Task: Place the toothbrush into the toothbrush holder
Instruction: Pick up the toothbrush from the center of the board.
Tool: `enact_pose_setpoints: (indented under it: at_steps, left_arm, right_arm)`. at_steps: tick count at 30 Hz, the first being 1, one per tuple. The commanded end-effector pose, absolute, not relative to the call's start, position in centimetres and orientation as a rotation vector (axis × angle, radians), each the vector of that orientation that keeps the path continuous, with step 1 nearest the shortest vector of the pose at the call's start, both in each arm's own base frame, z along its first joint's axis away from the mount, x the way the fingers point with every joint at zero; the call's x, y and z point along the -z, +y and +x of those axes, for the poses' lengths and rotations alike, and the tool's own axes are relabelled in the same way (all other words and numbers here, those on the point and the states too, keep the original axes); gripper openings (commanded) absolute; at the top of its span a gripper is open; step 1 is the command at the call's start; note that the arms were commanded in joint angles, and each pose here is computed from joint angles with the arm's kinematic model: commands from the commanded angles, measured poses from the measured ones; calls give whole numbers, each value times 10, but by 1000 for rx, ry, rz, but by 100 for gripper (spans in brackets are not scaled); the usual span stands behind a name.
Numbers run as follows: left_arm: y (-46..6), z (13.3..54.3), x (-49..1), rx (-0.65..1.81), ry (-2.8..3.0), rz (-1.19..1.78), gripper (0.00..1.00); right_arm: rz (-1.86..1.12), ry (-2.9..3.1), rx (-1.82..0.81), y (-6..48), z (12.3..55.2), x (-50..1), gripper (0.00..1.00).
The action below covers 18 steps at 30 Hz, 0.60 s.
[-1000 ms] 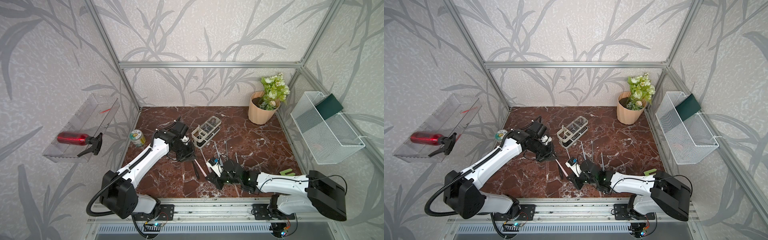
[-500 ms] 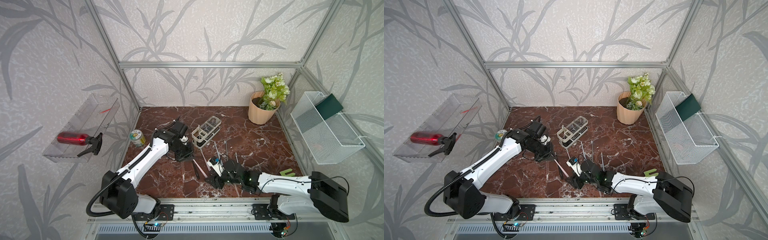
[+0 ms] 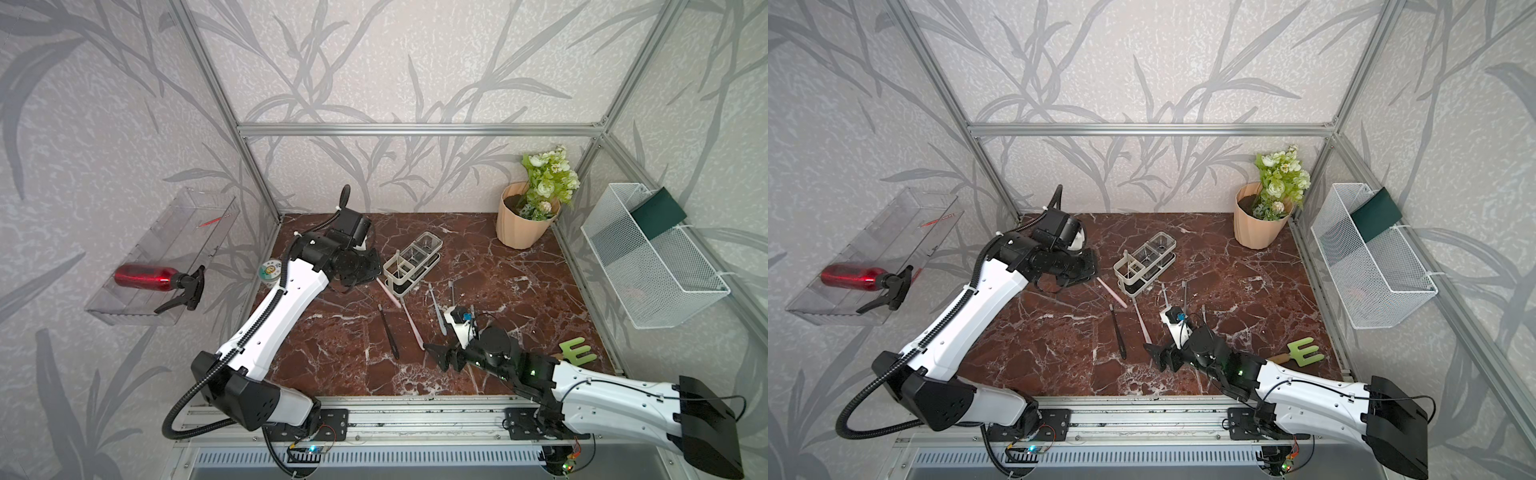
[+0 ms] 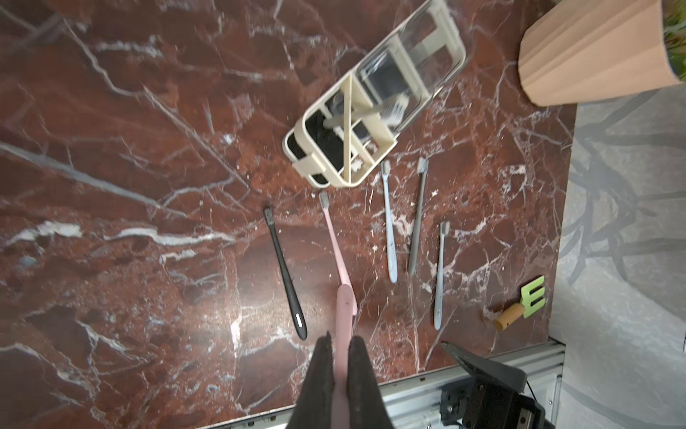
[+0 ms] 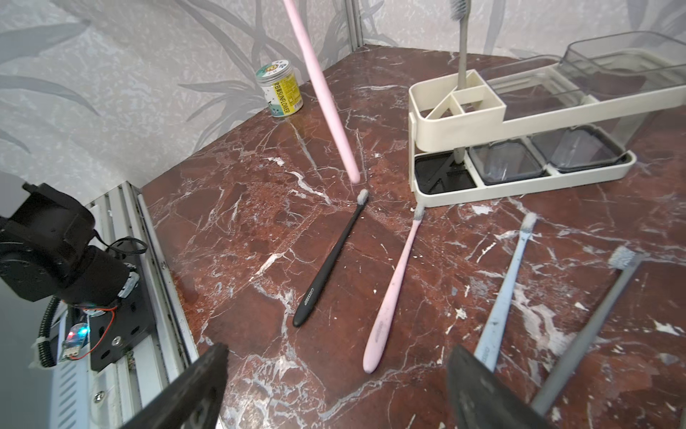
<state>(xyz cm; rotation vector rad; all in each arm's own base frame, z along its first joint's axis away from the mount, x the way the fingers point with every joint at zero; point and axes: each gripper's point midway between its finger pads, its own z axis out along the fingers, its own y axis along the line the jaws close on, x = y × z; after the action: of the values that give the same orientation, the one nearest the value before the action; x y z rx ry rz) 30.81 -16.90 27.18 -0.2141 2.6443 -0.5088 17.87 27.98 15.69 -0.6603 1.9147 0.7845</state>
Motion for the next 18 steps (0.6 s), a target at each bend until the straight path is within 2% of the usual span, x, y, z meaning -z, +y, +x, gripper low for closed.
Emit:
enact_pose_setpoints:
  at_steps: [1, 7, 18]
  left_arm:
    - [-160, 322, -284, 370, 2592, -182, 0]
    - [-178, 341, -301, 268, 2547, -76, 0]
    - [-197, 368, -298, 101, 2527, 25, 0]
  right_arm:
    - [-622, 1911, -752, 273, 183, -158, 94]
    - [-603, 1906, -741, 269, 184, -160, 97]
    - [-594, 1882, -766, 266, 182, -165, 97]
